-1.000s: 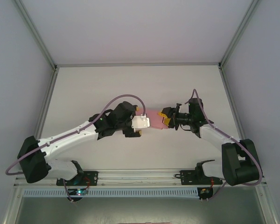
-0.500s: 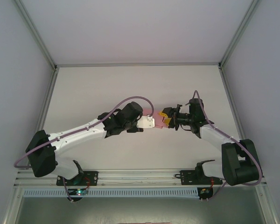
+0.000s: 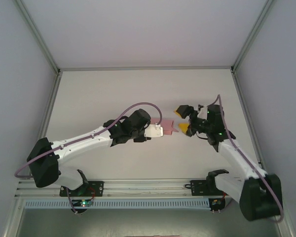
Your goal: Assemble paper box
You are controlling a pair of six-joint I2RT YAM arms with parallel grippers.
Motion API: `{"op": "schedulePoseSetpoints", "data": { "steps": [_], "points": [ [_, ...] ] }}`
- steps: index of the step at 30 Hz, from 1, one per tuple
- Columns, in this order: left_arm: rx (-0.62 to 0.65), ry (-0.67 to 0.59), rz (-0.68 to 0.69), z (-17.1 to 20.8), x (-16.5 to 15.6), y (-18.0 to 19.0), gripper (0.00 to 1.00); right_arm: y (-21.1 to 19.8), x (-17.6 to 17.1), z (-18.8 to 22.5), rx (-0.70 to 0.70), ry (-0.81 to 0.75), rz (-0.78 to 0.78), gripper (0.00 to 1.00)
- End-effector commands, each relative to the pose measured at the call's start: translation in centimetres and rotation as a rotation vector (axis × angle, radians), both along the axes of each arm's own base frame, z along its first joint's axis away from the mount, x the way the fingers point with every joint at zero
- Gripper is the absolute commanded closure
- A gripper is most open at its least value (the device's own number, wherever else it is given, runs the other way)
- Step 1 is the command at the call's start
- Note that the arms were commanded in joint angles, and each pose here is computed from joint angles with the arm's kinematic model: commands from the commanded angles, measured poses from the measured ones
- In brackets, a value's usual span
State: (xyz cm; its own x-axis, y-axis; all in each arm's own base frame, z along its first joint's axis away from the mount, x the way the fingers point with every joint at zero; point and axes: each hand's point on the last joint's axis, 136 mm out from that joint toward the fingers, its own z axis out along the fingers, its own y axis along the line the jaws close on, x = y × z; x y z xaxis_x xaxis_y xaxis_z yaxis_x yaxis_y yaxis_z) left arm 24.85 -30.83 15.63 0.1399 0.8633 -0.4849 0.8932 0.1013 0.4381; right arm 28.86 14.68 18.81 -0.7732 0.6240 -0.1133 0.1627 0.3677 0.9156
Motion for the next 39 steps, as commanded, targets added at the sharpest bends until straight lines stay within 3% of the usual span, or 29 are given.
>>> {"op": "schedulePoseSetpoints", "data": {
  "steps": [1,3,6,8,13,18,24,30,39],
  "points": [
    [0.037,0.224,0.048,-3.3,-1.7,1.5,0.63,-7.0,0.8,2.7,-0.567,-0.322,-0.202,0.02],
    [0.072,0.299,0.077,-4.5,-1.8,2.0,0.65,-7.0,0.3,4.3,-0.578,-0.502,-0.197,0.02],
    [0.089,0.405,0.124,-5.1,-1.2,2.5,0.66,-3.6,-1.7,6.2,-0.442,-0.684,-0.035,0.02],
    [0.085,0.487,0.135,-5.1,-1.3,2.5,0.65,-1.6,-3.0,5.9,-0.432,-0.667,0.114,0.02],
    [0.072,0.677,0.164,-5.9,-1.7,2.5,0.63,1.2,-4.4,2.2,-0.479,-0.54,0.323,0.22],
    [0.134,0.781,0.2,-7.7,-1.5,3.2,0.65,3.0,-3.9,0.3,-0.649,-0.553,0.401,0.23],
    [0.153,0.796,0.166,-7.7,-1.8,3.2,0.65,3.2,-1.3,-2.2,-0.832,-0.495,0.465,0.26],
    [0.171,0.81,0.159,-7.9,-1.6,3.1,0.65,6.0,-1.4,-1.9,-0.752,-0.551,0.602,0.51],
    [0.163,0.823,0.164,-8.0,-1.2,3.1,0.65,5.3,-2.5,-3.9,-0.776,-0.476,0.631,0.59]
  ]
}}
